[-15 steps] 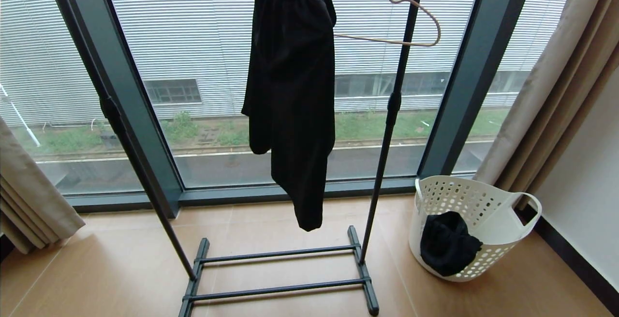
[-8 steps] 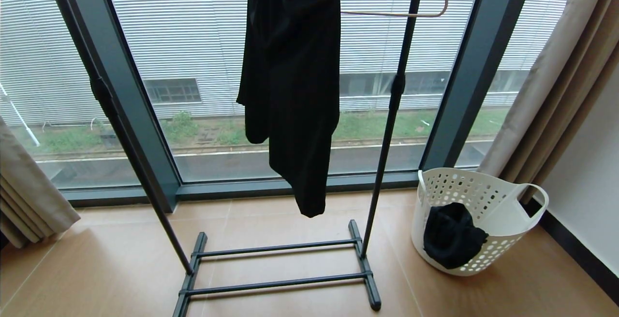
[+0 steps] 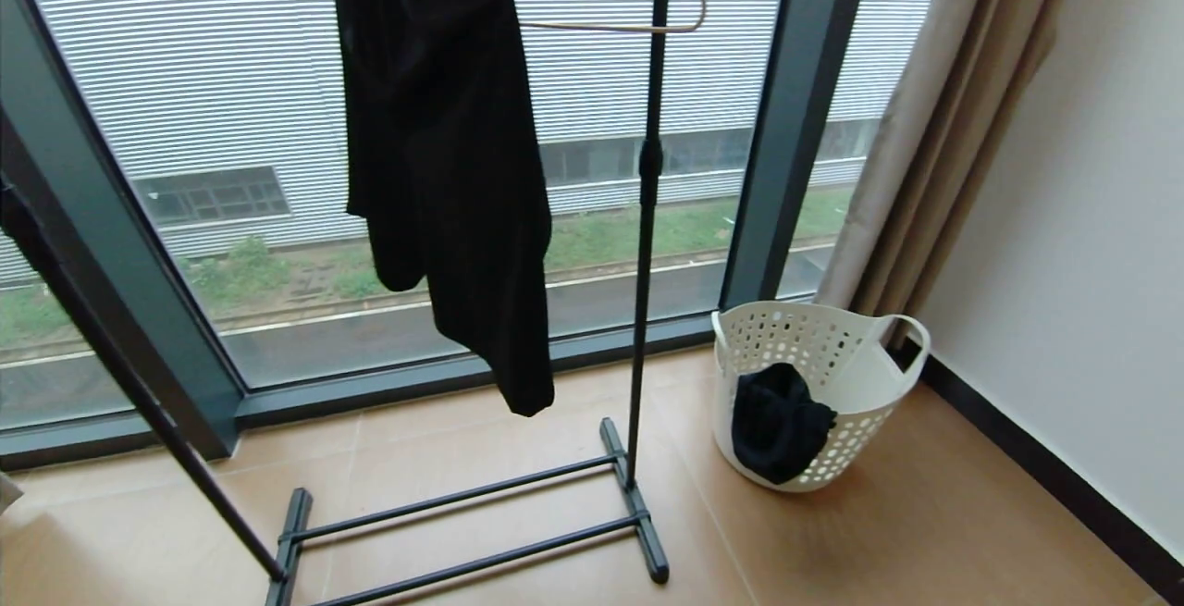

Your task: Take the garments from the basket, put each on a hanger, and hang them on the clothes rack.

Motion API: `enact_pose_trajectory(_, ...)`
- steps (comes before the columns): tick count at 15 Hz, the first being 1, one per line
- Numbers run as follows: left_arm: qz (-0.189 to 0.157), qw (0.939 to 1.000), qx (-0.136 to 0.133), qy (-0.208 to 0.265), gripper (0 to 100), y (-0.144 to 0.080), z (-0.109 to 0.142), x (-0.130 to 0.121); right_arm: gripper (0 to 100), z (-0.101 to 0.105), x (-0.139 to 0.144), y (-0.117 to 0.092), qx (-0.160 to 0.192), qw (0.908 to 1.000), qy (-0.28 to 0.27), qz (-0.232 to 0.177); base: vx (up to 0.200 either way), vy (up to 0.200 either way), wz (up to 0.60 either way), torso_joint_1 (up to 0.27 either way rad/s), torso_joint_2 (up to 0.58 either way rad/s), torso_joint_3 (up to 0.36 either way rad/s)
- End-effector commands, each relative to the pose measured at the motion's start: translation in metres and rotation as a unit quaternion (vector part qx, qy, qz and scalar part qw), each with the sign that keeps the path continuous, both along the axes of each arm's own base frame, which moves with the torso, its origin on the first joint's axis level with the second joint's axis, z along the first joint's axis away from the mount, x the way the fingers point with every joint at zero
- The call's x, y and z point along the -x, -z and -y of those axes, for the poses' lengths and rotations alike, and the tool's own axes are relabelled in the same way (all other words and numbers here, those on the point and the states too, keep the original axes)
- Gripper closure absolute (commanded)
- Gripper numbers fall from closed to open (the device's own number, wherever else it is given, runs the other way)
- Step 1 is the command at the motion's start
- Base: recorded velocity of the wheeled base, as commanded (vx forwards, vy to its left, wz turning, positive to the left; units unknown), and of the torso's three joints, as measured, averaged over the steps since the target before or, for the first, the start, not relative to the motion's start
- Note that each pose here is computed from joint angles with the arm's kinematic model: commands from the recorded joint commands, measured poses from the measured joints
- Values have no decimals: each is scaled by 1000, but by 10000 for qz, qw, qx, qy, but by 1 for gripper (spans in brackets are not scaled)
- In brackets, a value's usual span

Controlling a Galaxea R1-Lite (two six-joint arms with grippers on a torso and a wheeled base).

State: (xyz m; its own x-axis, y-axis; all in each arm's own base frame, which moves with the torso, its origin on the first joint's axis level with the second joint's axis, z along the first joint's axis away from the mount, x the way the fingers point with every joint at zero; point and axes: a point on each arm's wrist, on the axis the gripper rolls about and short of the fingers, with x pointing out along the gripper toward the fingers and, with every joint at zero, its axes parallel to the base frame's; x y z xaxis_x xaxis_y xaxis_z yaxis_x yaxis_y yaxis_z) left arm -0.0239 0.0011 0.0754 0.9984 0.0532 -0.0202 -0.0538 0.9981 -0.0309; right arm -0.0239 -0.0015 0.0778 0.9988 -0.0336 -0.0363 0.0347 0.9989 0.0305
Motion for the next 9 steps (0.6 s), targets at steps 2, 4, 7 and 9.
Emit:
enact_pose_trajectory(2,-7,10000,-6,-2,0,0,0,0,0,0,0,0,1,10000,1,-10,0,0,0,0,0,0)
enact_pose_trajectory(4,-7,10000,-6,5,0,0,0,0,0,0,0,0,1,10000,1,-10,0,-200,0,2,2,2)
enact_pose_trajectory(7,-7,10000,-6,5,0,0,0,0,0,0,0,0,1,10000,1,-10,0,-200,0,2,2,2)
enact_pose_trajectory(9,-6,10000,1,-3,0,0,0,0,0,0,0,0,1,10000,-7,-10,0,-200,0,0,2,7)
